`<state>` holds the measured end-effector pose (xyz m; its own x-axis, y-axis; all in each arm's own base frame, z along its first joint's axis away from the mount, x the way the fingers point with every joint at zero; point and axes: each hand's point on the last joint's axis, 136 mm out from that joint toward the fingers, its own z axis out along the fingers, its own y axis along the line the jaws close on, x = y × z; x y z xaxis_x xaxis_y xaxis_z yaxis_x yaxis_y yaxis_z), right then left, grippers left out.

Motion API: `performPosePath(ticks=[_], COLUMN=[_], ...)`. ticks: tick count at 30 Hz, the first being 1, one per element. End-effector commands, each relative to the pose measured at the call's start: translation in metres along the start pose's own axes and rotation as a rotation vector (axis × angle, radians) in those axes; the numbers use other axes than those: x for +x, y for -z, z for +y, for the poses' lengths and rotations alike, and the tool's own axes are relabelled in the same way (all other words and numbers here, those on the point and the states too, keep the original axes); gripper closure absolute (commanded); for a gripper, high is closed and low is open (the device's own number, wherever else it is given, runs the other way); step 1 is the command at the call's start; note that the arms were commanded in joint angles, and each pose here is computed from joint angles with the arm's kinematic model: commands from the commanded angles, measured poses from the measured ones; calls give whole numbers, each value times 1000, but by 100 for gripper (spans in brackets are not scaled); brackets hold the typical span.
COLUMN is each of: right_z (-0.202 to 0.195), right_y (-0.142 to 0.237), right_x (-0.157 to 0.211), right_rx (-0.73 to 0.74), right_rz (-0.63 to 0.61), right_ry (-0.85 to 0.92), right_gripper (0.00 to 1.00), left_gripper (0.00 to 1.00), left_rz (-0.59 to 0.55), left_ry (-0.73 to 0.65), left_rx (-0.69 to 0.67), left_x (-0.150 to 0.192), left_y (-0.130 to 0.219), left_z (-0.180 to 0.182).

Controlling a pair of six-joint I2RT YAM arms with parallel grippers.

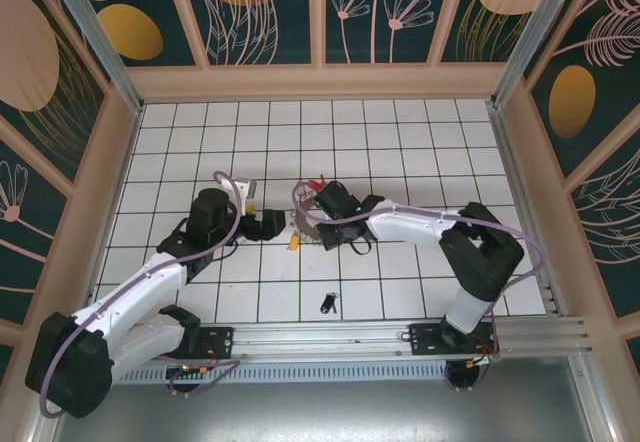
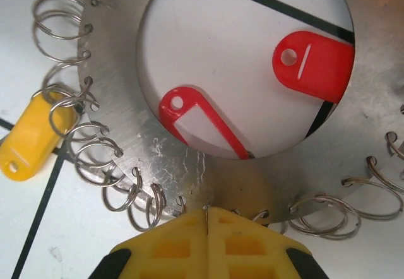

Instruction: Put the keys on the keyring

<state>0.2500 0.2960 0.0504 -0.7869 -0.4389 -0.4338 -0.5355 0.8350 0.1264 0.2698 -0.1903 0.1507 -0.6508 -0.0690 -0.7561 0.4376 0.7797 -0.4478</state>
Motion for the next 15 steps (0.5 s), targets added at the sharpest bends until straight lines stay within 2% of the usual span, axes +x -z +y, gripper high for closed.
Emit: performPosePath(ticks=[1, 3, 5, 7, 9, 11, 13, 15], right_z=[11, 19, 26, 25, 19, 21, 28, 34], right_y=[34, 54, 75, 96, 117, 131, 144, 155], right_x=[-28, -35, -39, -47, -57, -60, -59, -59], right_rx=[-70, -119, -156, -170, -208, -250, -269, -284], right_rz=[-174, -282, -395, -502, -585, -639, -693, -738], right_ry=[167, 288, 388, 434, 413, 446, 532, 597], right_gripper=[100, 100, 100, 100, 100, 100, 100, 100], left_gripper=[5, 8, 12, 20, 32, 46, 54, 60], left_rz=[-147, -206, -212, -150, -37, 29, 63, 48], left_ry=[-198, -299, -381, -487, -624, -736, -754, -763], left_rx=[252, 369, 396, 415, 475, 547, 583, 631], left_x=[-23, -26, -29, -29, -17, -9, -7, -10], left_y=[14, 23, 24, 19, 13, 11, 6, 4], left_z=[-47, -68, -76, -81, -87, -93, -95, -101])
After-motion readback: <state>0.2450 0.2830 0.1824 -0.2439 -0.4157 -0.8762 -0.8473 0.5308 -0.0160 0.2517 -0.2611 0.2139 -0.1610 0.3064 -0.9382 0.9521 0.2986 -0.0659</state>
